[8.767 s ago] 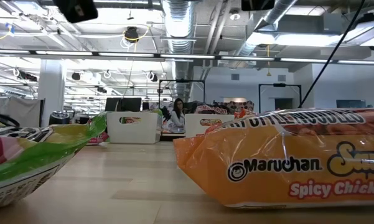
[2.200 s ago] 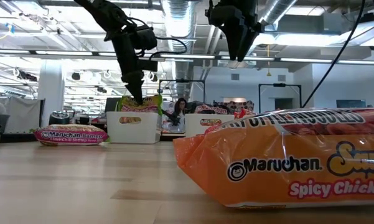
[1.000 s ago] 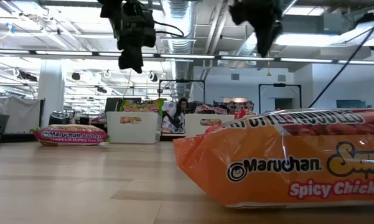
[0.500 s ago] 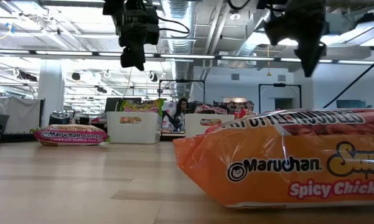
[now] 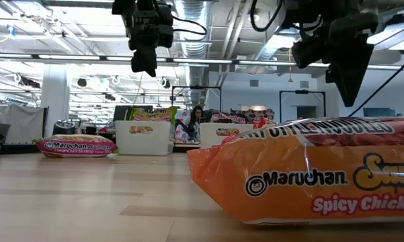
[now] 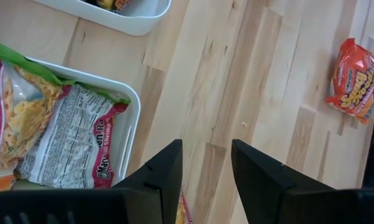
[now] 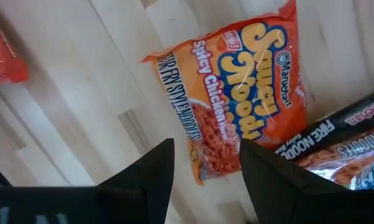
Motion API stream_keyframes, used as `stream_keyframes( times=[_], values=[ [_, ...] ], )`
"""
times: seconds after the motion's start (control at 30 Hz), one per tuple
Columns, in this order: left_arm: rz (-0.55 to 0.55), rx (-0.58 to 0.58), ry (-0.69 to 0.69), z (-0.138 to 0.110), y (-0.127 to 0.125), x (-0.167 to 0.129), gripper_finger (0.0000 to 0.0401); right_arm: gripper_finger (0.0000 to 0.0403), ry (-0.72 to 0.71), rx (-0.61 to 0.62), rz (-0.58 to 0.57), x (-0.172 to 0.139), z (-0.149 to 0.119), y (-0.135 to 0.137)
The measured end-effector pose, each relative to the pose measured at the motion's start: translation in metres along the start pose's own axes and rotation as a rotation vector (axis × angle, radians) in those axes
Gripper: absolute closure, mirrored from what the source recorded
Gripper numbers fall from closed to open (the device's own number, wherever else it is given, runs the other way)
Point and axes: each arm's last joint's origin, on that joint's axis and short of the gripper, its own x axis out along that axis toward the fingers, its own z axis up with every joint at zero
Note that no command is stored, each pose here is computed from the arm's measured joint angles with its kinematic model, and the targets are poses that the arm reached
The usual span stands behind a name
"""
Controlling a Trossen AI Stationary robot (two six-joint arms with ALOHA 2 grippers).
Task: Sort Maruchan noodles
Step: Put the orange noodle pack into the right white bin
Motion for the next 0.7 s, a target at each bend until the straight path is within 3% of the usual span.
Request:
stream_keyframes(
  times=[0.37,0.7],
  values=[
    [0.004,0.005,-0.002,0.0,0.0,0.0,0.0279,0.0197,-0.006,-0.032,0.019,0.036,0.01,-0.01],
    [0.009,0.011,-0.02,0.002,0.001,0.0,0.0279,0.0197,0.117,-0.031,-0.026,0.076,0.019,-0.021]
  ],
)
